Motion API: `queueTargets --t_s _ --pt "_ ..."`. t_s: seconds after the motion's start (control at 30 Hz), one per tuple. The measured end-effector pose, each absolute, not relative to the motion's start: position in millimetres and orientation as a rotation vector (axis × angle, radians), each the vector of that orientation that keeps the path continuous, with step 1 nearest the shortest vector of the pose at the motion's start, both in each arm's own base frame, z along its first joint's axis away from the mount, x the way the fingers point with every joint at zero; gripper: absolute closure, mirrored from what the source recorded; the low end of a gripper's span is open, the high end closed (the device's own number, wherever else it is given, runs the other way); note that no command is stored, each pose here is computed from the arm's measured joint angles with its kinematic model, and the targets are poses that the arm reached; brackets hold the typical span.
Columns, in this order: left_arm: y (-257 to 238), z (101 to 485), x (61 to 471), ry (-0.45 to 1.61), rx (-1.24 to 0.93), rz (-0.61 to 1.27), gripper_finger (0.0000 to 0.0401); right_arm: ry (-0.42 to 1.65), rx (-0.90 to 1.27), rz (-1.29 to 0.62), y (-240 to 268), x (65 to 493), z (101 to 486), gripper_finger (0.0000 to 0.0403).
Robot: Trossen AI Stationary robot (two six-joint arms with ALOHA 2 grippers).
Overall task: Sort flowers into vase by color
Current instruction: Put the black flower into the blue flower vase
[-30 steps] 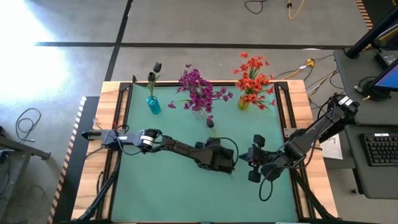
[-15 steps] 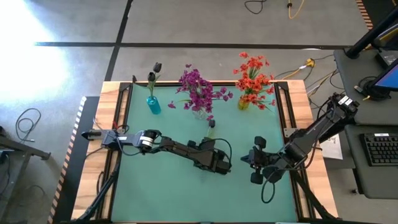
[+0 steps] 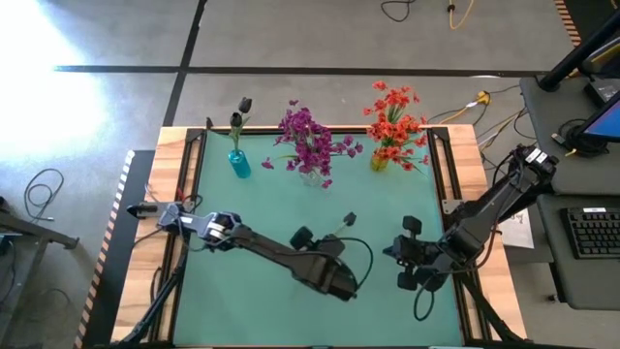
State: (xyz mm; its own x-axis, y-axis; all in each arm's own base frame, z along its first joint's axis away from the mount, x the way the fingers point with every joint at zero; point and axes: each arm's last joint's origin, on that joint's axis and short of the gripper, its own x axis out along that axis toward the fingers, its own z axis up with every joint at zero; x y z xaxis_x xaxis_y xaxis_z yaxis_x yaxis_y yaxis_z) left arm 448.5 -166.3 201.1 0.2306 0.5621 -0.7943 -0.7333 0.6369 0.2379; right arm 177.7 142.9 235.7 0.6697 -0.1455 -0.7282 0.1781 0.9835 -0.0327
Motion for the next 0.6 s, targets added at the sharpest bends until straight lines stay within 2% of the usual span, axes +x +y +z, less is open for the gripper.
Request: queueTargets --t_s 0.33,0.6 --pt "-200 255 416 0.817 -0.094 0.81 0.0401 0.804 0.037 -0.149 150 173 237 0.0392" --pt "-234 296 388 0.626 0.176 0.691 0.0401 0.724 0.042 -0.134 156 173 236 0.0392"
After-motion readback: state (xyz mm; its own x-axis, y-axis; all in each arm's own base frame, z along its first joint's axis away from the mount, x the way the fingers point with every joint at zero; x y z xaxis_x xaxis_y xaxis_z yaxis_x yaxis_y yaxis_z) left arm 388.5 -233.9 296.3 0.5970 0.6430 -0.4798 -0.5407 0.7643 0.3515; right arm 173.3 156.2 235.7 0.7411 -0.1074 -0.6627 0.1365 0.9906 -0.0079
